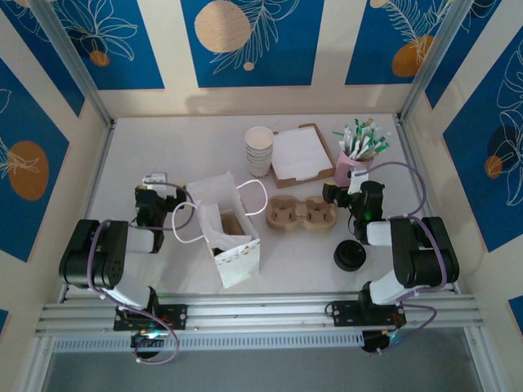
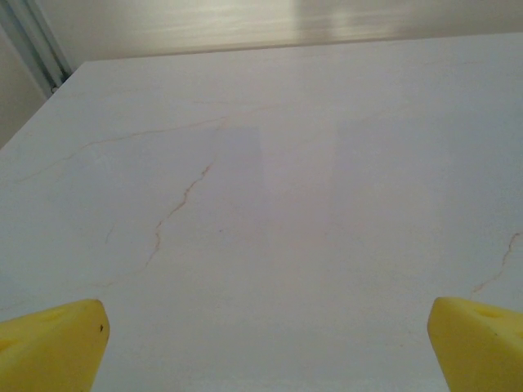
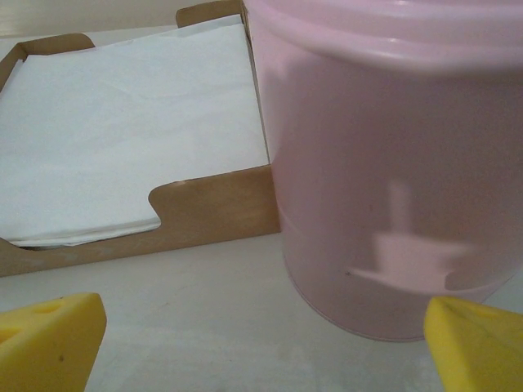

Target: Pack the takeout coffee

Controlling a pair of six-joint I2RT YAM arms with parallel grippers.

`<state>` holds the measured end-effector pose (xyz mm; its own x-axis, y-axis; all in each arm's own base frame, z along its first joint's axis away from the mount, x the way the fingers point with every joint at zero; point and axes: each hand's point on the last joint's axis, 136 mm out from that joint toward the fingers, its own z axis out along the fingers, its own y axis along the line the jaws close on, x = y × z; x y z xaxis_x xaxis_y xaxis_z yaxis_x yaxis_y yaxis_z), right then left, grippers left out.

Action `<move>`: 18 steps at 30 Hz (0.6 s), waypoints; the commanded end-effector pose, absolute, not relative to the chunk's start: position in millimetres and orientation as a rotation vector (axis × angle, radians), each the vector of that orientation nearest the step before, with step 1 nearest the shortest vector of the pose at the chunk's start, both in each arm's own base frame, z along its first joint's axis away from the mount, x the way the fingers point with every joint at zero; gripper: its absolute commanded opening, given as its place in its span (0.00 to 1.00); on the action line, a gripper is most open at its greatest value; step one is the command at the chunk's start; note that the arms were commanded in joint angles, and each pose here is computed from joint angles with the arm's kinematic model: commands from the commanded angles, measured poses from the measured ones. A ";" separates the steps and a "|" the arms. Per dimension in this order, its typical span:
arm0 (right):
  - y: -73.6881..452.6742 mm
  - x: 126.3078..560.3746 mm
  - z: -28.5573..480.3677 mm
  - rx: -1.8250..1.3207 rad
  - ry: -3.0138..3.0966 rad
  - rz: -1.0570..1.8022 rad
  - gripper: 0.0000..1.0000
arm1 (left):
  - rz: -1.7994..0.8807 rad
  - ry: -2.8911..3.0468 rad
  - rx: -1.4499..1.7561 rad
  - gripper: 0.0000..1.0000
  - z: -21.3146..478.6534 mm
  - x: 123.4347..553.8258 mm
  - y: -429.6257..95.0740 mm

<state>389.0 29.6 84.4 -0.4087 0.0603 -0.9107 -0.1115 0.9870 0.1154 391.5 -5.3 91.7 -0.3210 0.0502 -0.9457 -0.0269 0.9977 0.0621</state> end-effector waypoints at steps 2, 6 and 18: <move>28.8 396.2 93.3 -0.036 1.953 0.197 0.99 | 0.054 1.898 0.071 1.00 92.6 395.3 -15.0; 28.7 396.5 93.7 -0.035 1.952 0.197 1.00 | 0.054 1.898 0.071 1.00 92.7 395.4 -15.0; 28.8 396.4 93.6 -0.035 1.954 0.200 1.00 | 0.053 1.898 0.071 1.00 92.8 395.4 -15.1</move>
